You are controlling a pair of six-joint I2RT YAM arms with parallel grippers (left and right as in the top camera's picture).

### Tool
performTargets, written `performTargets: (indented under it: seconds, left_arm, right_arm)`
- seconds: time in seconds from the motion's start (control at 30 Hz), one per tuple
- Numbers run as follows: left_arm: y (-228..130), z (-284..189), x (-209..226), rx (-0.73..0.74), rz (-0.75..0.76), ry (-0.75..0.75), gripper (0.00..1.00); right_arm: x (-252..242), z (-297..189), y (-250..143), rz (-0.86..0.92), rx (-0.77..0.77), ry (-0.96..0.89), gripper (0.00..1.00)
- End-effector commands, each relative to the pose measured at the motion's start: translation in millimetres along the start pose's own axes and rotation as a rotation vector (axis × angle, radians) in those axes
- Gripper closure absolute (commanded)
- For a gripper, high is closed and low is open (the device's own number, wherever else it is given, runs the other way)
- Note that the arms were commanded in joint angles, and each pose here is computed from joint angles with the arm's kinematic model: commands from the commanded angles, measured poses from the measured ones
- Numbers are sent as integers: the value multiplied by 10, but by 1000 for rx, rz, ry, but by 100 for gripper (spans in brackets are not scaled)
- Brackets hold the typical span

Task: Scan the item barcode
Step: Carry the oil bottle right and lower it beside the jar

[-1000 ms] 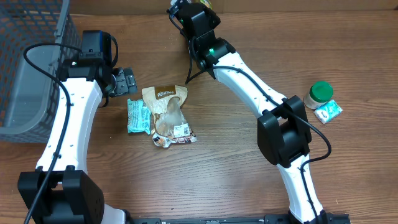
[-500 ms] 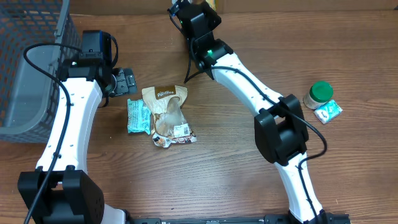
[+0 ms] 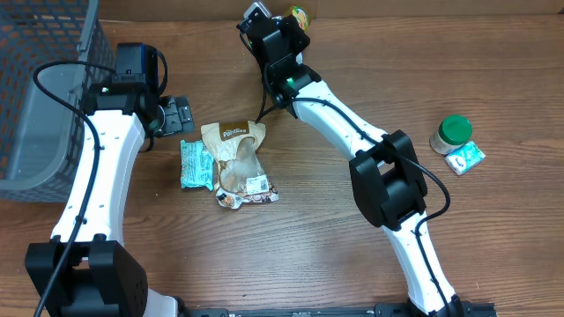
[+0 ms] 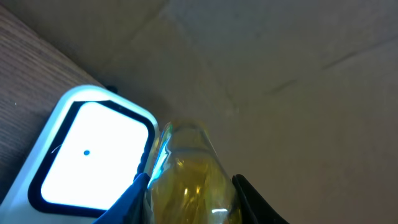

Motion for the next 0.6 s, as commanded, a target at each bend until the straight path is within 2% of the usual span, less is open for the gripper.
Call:
performTargets:
  seconds: [0.0,0.2,0.33,0.47,0.57]
  left_arm:
    - [40,-32,14,-13,11,8,0]
    - [40,-32,14,-13,11,8,0]
    - [40,-32,14,-13,11,8,0]
    - [40,-32,14,-13,11,8,0]
    - [40,-32,14,-13,11,8,1]
  right_arm:
    - [-587,-342,352,161,-48,-81,96]
    - [-1284,-724,297,392,35,-10,95]
    - [-1748,-891,-185,556,252,119,89]
    - [-1902,-881,-723,607,480,291,88]
    - [-2026,-806,-1114,653,624,352,88]
Point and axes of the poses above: each gripper's point midway between its finger pads, its own z axis out along the fingers, its own x axis along the line the jaws close on, y = z × x, the point moved 7 cm from there along -z, back along the fingers, and after that the axes turned 6 degrees about z, right-handed, at the moved point
